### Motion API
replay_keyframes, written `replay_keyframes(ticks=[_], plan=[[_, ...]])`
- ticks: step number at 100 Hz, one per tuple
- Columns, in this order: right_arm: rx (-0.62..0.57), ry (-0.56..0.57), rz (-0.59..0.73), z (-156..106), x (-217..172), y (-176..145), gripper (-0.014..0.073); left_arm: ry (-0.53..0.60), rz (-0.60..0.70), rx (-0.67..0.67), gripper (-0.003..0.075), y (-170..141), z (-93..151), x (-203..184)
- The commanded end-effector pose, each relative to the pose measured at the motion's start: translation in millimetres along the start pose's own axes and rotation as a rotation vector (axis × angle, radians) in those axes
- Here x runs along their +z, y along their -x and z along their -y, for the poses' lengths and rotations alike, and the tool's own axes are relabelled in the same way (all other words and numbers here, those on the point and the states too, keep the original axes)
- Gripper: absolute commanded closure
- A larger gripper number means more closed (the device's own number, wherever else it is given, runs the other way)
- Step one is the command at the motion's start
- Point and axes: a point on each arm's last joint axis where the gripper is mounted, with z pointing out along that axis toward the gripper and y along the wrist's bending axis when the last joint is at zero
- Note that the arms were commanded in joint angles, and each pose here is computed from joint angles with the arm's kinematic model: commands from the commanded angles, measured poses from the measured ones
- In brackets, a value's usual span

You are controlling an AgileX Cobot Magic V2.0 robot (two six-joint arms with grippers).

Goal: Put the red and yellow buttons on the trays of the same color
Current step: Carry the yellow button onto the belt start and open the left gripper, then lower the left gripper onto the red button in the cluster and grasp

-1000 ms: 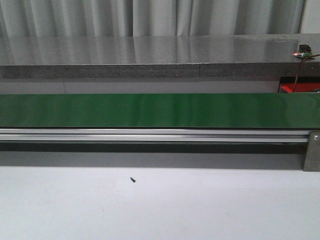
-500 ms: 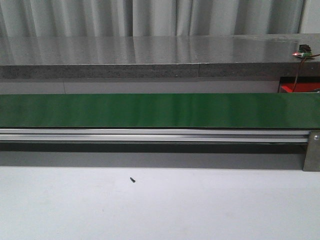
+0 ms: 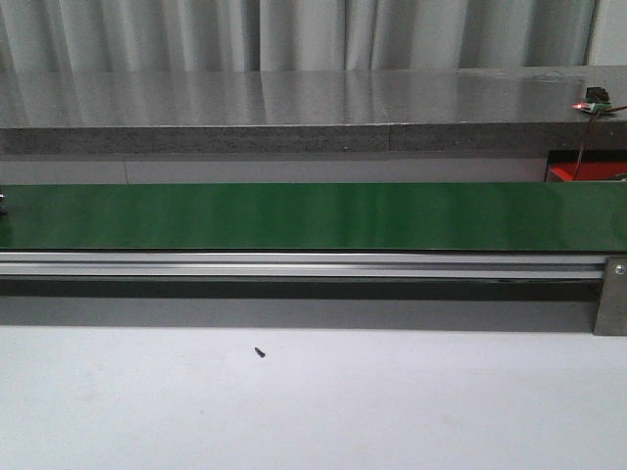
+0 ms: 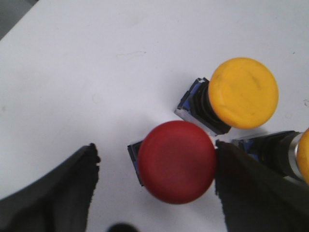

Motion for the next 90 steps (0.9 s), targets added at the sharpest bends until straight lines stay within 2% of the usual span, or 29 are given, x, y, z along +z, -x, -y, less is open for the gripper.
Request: replay_keyframes(ticks=[1,12,22,48,90], plan=[[-0.008,-0.004,0.099,-0.3,-4.3,14.8,0.0718,-0.013,0.14,-0.011,0.0404,22.8,6.6,-28.0],[-0.008,-0.004,0.099,-0.3,-4.3,14.8,0.0718,-0.012,0.141,-0.011,0.0525,23.0,6.6,-28.1],[-0.008,-0.004,0.099,-0.3,-4.3,14.8,0.0718,-0.012,0.141,-0.011,0.0574,23.0,6.6,-28.1],[-0.008,-0.004,0.099,-0.3,-4.3,14.8,0.0718,-0.022,0.139,-0.005,0.058,24.3,10.2,-40.9],[-0.008,-0.004,0.099,-0.3,-4.3,14.8,0.0718,-0.052,0.23,0.077,0.058,33.3,28.7,-118.9]])
